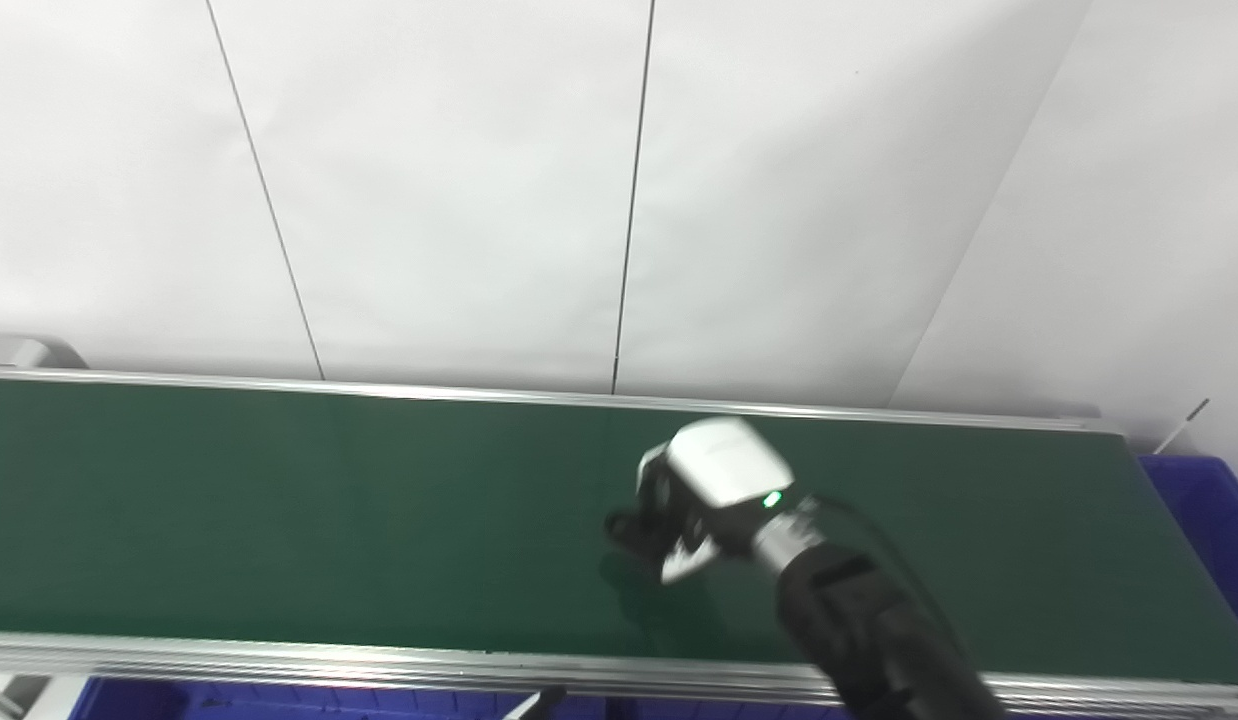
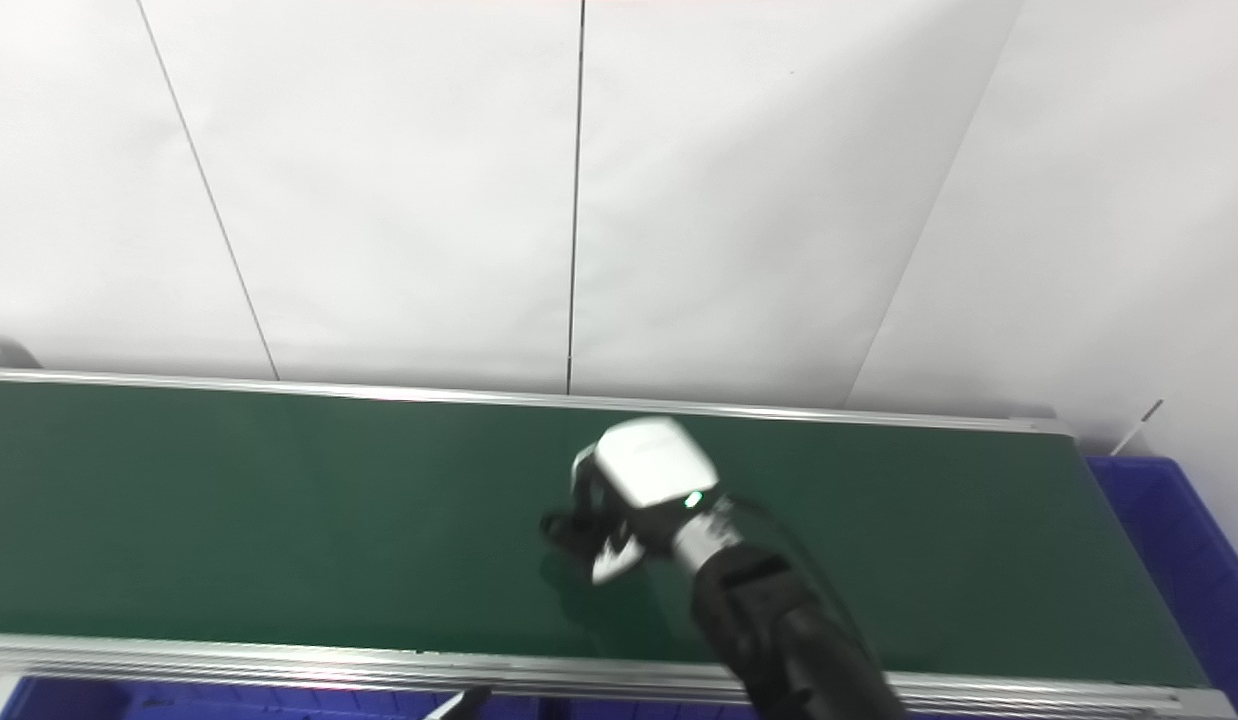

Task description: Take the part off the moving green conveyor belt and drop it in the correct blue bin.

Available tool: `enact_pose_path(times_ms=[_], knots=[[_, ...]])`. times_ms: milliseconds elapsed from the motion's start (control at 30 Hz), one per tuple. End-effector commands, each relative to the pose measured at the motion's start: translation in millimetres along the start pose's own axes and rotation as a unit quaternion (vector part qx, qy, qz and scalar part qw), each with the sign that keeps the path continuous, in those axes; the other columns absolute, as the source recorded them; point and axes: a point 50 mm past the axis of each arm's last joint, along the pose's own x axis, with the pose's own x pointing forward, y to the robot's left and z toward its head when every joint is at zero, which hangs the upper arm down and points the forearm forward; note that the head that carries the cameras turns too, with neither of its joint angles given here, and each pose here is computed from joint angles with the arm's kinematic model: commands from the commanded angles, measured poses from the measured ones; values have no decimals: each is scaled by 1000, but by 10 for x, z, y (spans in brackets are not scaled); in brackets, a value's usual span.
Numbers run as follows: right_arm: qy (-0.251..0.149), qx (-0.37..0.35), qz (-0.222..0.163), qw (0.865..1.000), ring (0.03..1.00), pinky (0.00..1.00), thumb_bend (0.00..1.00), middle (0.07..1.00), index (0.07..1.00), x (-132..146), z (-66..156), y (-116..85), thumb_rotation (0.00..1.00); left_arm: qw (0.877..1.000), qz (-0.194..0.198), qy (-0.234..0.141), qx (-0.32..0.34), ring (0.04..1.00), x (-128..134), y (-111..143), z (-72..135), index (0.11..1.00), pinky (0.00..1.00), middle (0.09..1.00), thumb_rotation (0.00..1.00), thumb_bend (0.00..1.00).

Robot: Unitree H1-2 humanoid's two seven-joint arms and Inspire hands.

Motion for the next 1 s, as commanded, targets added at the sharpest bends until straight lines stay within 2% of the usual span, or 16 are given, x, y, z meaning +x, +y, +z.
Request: enact_pose_path(times_ms=[0,167,267,433,467,500,533,567,700,833,900,933,967], knots=[[7,22,-22,999,291,213,520,350,488,-124,0,-113,131,1000,4,-30,-2,945,-9,17,98,928,843,966,494,971],[20,61,-53,997,222,145,517,300,487,-500,-26,-176,122,999,3,-34,-3,948,-42,-6,130,932,843,971,496,963],[34,92,-52,994,209,139,517,284,486,-742,-20,-166,120,999,1,-34,-7,959,-66,-13,141,940,856,979,506,954],[58,127,-51,989,211,144,516,284,486,-1082,17,8,117,999,2,-36,-3,965,-102,-12,163,949,868,985,528,950],[65,138,-45,987,213,145,516,285,486,-1179,29,80,117,999,2,-40,-6,965,69,-14,140,949,869,985,530,950],[71,147,-39,986,254,188,524,376,485,-1270,43,146,60,999,0,-44,-12,961,168,-10,138,944,845,984,506,924],[79,155,-31,984,278,211,528,422,484,-1364,57,216,30,999,-1,-47,-16,956,211,2,146,935,798,983,487,918],[85,159,-22,983,314,242,530,456,484,-1447,71,275,9,999,-1,-49,-19,956,208,21,160,938,794,986,495,939],[113,161,12,980,345,272,532,472,484,-1687,132,441,0,998,2,-58,-19,967,19,128,259,957,854,994,531,969],[135,168,44,975,299,231,531,471,486,-1884,179,638,0,997,1,-70,-18,965,-76,216,357,961,870,997,551,937],[138,180,58,972,376,305,529,458,489,-1942,196,727,0,997,1,-75,-18,963,-83,245,384,959,868,996,534,924],[139,181,64,971,414,368,526,419,499,-1970,209,769,0,997,0,-77,-16,964,-89,260,397,961,870,995,532,918],[140,180,68,971,419,377,526,416,500,-1987,220,790,0,997,0,-78,-15,964,-95,270,406,962,870,995,532,917]])
